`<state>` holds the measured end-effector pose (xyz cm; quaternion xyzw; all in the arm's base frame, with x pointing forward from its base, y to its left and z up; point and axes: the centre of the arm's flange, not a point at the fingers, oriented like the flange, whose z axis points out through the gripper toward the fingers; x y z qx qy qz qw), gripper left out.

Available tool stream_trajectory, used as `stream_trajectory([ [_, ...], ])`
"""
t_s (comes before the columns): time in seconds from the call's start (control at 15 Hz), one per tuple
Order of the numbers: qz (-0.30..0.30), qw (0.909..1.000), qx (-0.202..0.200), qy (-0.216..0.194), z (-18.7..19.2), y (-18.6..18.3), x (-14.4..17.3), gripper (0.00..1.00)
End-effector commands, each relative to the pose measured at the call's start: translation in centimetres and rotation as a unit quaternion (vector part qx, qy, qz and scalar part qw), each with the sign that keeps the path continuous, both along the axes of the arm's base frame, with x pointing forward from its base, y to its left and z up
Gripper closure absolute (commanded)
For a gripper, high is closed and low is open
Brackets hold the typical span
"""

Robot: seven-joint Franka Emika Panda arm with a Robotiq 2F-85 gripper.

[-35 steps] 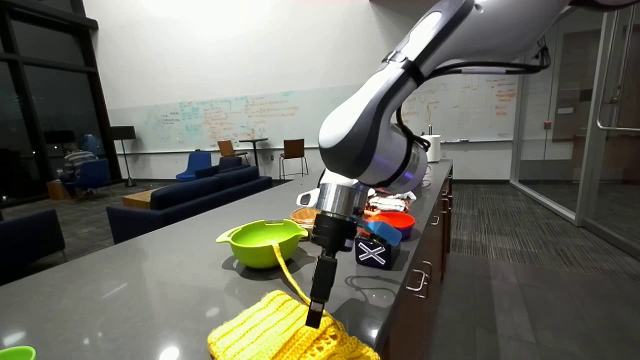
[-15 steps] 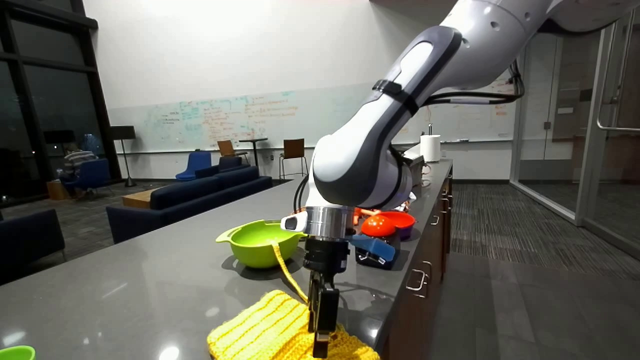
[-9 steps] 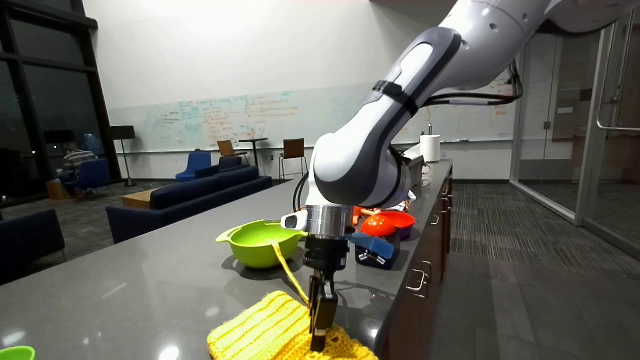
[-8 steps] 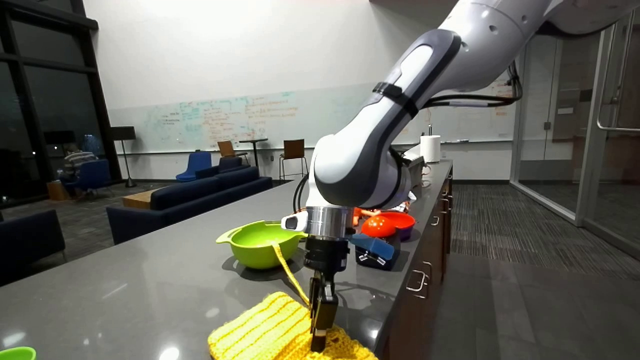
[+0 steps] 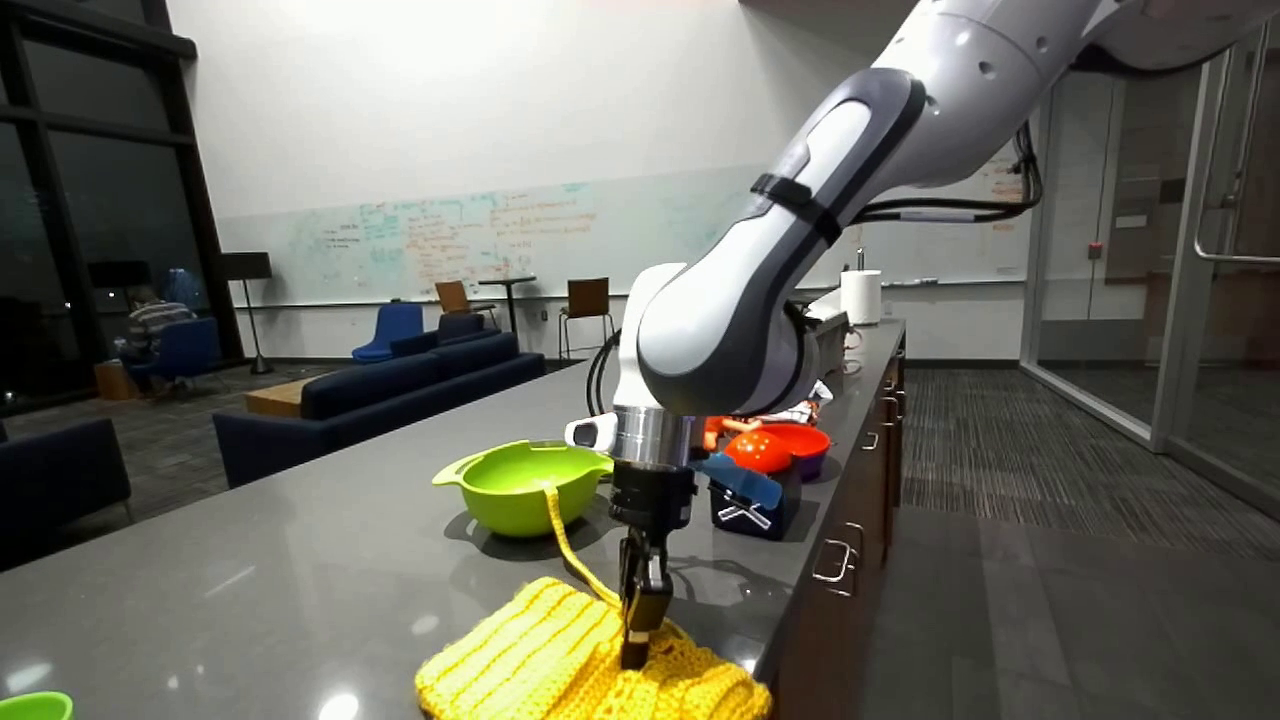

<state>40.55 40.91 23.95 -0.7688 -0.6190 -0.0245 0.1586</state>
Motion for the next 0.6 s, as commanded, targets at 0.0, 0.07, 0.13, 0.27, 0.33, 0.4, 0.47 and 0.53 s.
stream_trajectory([
  [0.0,-0.036,0.9984,-0.014,-0.04,-0.3,-2.0,3.9,0.99],
  [0.07,-0.052,0.9972,-0.017,-0.051,0.1,-3.0,5.2,0.99],
  [0.13,-0.069,0.9956,-0.018,-0.061,0.4,-4.0,6.5,0.99],
  [0.27,-0.106,0.9911,-0.021,-0.078,0.9,-6.2,8.9,0.99],
  [0.33,-0.124,0.9884,-0.022,-0.085,1.3,-7.4,9.9,0.99],
  [0.4,-0.144,0.985,-0.022,-0.092,1.5,-8.8,11.0,0.99],
  [0.47,-0.162,0.9816,-0.023,-0.098,1.8,-9.9,11.9,0.99],
  [0.53,-0.18,0.9779,-0.022,-0.104,2.1,-10.9,12.8,0.99],
])
